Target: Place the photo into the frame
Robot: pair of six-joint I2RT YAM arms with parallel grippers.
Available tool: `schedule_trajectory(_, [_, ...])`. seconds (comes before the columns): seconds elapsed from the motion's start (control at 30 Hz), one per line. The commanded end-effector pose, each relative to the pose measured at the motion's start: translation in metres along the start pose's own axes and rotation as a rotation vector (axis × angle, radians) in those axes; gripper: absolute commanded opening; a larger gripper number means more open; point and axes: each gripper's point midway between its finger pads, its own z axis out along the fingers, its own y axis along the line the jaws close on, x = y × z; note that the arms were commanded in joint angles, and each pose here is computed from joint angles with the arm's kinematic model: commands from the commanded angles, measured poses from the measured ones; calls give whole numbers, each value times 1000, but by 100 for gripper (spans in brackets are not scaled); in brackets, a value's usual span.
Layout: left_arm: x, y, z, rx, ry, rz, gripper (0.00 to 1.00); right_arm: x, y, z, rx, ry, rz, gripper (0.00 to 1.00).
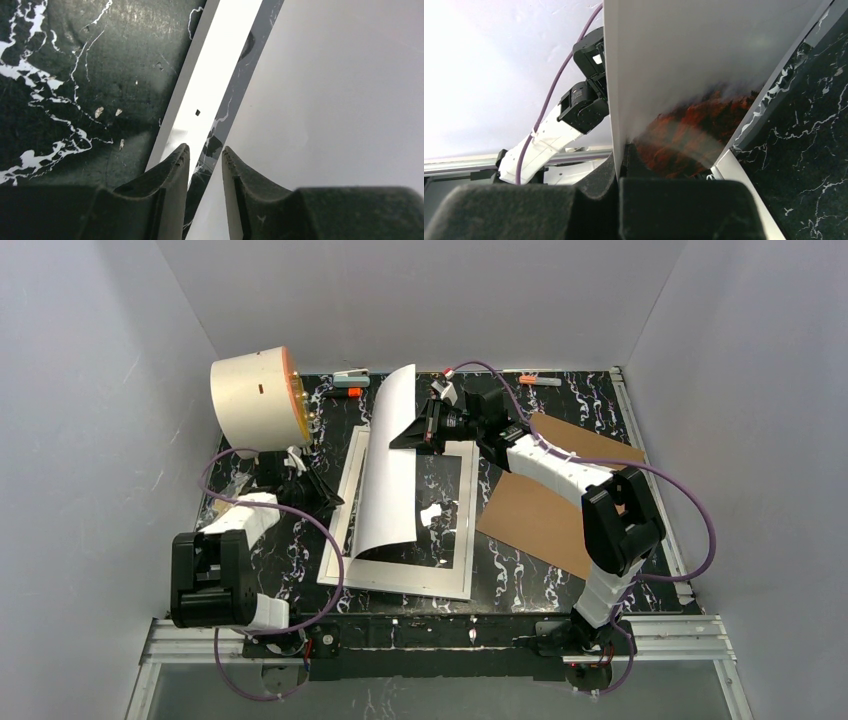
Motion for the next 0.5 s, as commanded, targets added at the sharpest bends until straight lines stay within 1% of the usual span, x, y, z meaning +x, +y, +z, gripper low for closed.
schedule_trajectory(0.0, [9, 11, -9, -72, 1, -23, 27, -1, 54, -14, -119, -2, -57, 1])
schedule_trajectory(0.07, [6, 19, -10, -119, -14, -19, 26, 0, 58, -15, -142, 11, -51, 1])
schedule_trajectory(0.23, [-7, 18, -15, -143, -58, -2, 34, -2, 68, -15, -193, 10, -53, 1])
schedule_trajectory(0.3, [-10, 18, -15, -151, -63, 4, 36, -3, 67, -14, -193, 7, -44, 1])
schedule_trajectory(0.47, [-12, 26, -15, -196, -65, 11, 36, -8, 56, -7, -177, -10, 3, 1])
